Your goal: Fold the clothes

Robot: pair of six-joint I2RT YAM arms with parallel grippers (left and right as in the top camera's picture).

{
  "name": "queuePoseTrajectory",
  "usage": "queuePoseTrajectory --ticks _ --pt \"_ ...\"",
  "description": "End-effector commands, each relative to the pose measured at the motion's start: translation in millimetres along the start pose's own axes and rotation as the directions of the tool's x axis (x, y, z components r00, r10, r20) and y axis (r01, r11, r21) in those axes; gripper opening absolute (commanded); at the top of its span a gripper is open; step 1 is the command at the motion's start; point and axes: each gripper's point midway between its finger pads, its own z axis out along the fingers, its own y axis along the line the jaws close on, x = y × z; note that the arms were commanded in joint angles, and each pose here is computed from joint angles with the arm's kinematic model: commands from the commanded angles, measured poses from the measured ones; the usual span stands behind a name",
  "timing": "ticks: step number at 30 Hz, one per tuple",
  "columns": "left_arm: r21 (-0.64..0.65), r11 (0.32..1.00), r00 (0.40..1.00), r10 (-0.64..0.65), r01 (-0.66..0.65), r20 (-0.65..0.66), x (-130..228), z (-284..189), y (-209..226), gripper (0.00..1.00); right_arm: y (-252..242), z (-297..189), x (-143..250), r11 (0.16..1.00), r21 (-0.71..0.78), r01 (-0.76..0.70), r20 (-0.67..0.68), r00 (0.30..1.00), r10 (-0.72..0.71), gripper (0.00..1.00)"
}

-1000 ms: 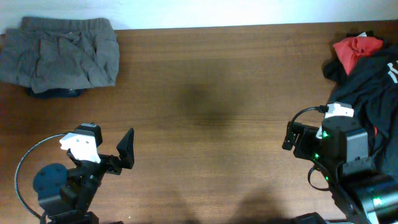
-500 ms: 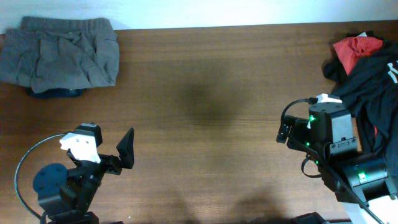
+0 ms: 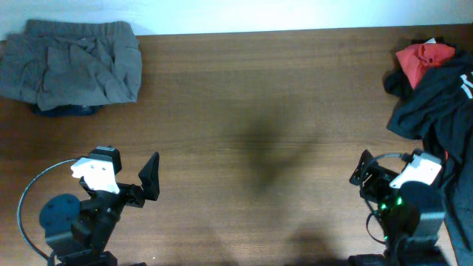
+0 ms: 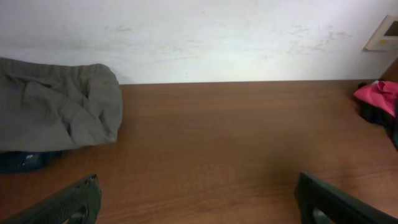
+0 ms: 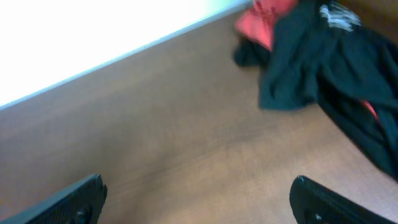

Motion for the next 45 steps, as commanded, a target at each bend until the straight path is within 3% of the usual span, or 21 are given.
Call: queuePoseTrajectory --ticks 1,10,20,45 --pt "-0.001 1.000 1.000 -0.012 0.012 -0.001 1.0 0.5 0.1 0.99 4.4 7.7 16.8 0.992 -0.083 0.094 0.088 0.992 -0.087 0.99" --pt "-0.001 1.000 1.000 -0.013 0.013 -0.001 1.0 0.4 0.1 0.99 16.7 11.1 23.1 0.972 -0.209 0.110 0.305 0.952 -0.042 0.99" --pt "-0.001 1.000 1.000 -0.013 0.013 -0.001 1.0 0.5 0.1 0.99 21.7 7.2 6.8 0.965 -0.237 0.116 0.420 0.907 -0.006 0.99" --pt "-0.001 1.000 1.000 -0.013 0.013 -0.001 1.0 0.5 0.1 0.99 24.7 34.2 54.9 0.952 -0.275 0.133 0.316 0.948 -0.042 0.99"
